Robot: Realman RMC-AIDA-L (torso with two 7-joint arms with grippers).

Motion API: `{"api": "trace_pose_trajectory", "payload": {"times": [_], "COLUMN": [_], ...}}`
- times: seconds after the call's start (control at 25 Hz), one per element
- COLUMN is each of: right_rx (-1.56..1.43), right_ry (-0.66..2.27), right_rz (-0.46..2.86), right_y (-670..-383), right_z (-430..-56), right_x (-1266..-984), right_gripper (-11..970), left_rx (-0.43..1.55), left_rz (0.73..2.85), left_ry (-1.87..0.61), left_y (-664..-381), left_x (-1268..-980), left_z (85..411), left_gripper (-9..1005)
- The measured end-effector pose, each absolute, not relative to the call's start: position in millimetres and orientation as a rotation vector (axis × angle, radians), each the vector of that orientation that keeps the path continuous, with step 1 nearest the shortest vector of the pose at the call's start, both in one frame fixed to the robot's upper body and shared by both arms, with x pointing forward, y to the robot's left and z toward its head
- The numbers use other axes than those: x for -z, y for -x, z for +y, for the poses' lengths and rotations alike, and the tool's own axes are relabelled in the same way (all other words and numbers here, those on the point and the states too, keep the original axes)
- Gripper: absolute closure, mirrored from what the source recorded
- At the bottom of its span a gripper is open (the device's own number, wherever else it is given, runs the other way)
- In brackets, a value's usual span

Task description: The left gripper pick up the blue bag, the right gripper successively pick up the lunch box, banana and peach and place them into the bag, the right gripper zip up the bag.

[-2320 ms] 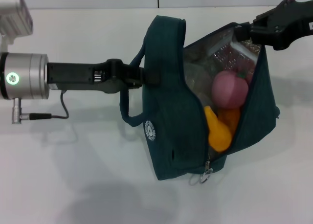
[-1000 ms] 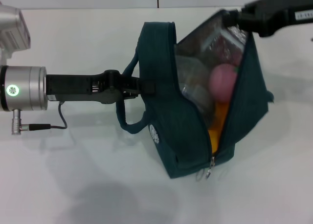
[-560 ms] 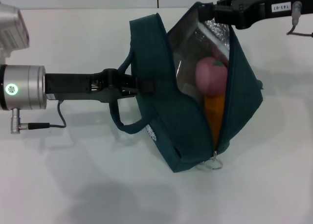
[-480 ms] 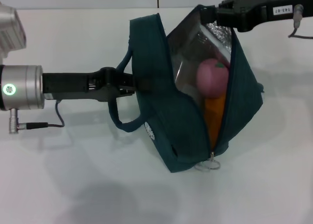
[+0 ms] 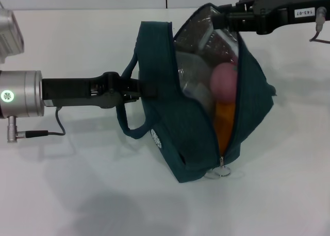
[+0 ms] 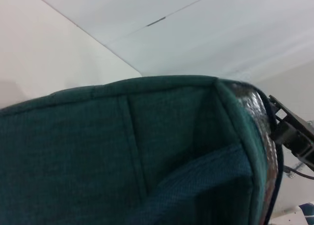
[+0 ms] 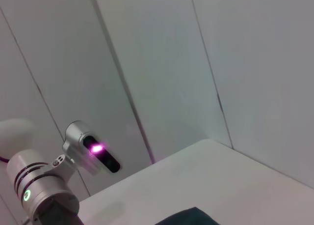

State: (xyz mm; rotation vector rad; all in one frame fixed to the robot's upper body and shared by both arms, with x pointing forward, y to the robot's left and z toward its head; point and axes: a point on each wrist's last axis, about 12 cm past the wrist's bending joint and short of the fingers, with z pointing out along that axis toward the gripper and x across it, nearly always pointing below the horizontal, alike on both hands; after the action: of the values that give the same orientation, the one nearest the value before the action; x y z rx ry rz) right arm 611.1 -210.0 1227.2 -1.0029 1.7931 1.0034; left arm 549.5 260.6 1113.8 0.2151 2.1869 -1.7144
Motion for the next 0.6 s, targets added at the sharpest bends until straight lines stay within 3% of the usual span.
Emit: {"api": "trace_pose_trajectory", "payload": {"times": [0.6], "right_rx": [-0.947], "right_ry": [1.006], "right_rz": [1.772], "right_y": [-601.8], "right_z": [-224.1], "right_x": [-1230.4], "right_gripper": [278], "left_rx": [1.702], "left_rz": [2.195], "left_ry": [-0.179], "left_y": [-544.9], "left_x": [-1108.4], "left_z": [266.1], "left_gripper": [955]}}
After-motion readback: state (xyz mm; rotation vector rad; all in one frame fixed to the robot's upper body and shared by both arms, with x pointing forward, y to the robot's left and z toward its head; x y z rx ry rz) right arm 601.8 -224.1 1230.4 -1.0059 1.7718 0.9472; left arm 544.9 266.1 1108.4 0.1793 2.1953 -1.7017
